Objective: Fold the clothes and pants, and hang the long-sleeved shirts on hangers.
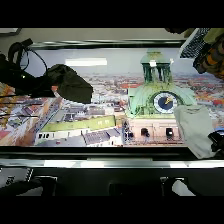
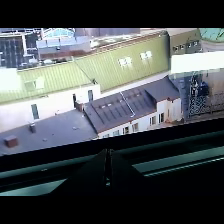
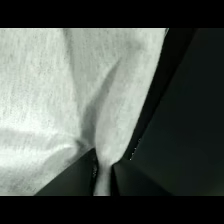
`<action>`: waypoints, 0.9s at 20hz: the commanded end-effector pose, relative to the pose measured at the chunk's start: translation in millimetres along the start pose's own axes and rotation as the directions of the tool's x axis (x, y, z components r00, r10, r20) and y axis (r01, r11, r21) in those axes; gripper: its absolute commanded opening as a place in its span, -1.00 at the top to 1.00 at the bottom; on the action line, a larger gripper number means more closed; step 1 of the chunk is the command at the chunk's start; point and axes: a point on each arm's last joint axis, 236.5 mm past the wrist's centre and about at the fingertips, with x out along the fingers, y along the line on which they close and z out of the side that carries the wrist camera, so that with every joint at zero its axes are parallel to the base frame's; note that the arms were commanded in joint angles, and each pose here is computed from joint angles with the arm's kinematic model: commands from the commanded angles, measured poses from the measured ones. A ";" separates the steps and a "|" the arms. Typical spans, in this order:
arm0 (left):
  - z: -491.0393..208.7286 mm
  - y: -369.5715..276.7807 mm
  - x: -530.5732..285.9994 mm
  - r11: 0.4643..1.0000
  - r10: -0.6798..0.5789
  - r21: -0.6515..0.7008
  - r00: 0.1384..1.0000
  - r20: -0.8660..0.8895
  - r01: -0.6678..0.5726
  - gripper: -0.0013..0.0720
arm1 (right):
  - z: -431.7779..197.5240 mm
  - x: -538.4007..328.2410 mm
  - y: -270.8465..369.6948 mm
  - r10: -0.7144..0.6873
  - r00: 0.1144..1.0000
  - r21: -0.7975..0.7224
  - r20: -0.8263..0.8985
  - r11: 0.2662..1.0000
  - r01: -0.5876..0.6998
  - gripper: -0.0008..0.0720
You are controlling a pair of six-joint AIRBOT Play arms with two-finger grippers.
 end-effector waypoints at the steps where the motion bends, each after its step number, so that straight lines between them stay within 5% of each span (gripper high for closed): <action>1: -0.1 -0.2 -0.2 1.000 0.000 0.000 1.000 0.001 0.000 0.91 | -8.6 -0.4 -6.4 -0.027 0.999 -0.031 -0.035 0.999 0.026 0.53; 3: -0.2 -0.2 -0.2 1.000 0.000 0.000 1.000 0.000 0.000 0.91 | -14.3 -0.7 -8.7 -0.037 0.998 -0.032 -0.059 0.999 0.035 -0.13; 7: -0.2 -0.2 -0.2 1.000 0.000 0.000 1.000 0.000 0.000 0.91 | -14.4 -9.9 -3.3 0.017 0.999 -0.026 -0.034 1.000 -0.018 -0.12; 10: 0.3 0.0 -0.1 1.000 0.001 0.000 1.000 0.002 -0.001 0.91 | 5.1 -44.4 36.9 0.259 0.961 -0.067 0.102 0.965 -0.253 0.13; 12: 2.0 7.6 -0.4 0.999 0.033 0.024 0.999 0.010 -0.033 0.91 | 18.0 -87.6 77.2 0.476 0.860 -0.135 0.185 0.879 -0.457 0.20; 15: 7.8 23.0 -6.1 0.994 0.100 0.028 0.994 0.051 -0.102 0.91 | 3.0 -166.9 144.2 0.778 0.611 -0.289 0.144 0.624 -0.727 0.35; 18: 11.0 24.2 -8.0 0.991 0.097 0.081 0.988 0.122 -0.107 0.91 | -60.8 -189.9 183.0 0.817 0.576 -0.453 -0.023 0.505 -0.735 0.56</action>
